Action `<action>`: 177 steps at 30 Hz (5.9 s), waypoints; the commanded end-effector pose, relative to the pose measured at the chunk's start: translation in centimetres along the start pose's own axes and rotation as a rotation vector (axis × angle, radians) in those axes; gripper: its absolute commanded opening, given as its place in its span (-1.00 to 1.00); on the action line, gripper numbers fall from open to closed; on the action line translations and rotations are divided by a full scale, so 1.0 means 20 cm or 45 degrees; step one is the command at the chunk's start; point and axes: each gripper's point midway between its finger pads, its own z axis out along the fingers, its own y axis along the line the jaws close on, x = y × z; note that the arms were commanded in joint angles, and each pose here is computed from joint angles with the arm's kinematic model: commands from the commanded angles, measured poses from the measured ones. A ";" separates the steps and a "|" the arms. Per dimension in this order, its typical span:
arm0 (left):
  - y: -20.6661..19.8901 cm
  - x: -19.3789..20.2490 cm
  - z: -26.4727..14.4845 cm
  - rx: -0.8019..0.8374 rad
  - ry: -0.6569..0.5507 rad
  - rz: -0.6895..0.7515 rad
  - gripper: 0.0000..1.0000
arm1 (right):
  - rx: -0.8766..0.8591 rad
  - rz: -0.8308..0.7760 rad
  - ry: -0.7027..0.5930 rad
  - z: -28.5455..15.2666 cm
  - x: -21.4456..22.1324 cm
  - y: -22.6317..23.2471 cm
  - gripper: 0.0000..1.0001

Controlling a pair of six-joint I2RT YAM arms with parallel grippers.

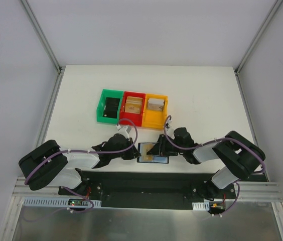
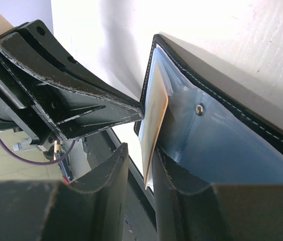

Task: Take the credit cards out of the card holder
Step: Remove the credit card from the card holder, then place the credit card in the storage box.

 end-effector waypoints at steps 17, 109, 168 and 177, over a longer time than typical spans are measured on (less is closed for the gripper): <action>0.02 -0.01 0.00 -0.027 -0.034 -0.023 -1.00 | -0.093 -0.042 -0.061 -0.06 -0.06 0.08 -0.59; 0.02 -0.03 -0.03 -0.014 -0.070 -0.023 -1.00 | 0.017 -0.039 -0.076 -0.17 -0.08 0.00 -0.99; -0.88 -0.16 -0.81 1.093 -0.165 0.737 0.33 | -0.169 -0.898 0.441 -0.69 0.21 0.72 -0.99; -0.89 -0.07 -0.81 1.184 -0.004 0.775 0.18 | -0.181 -0.924 0.489 -0.66 0.25 0.77 -0.99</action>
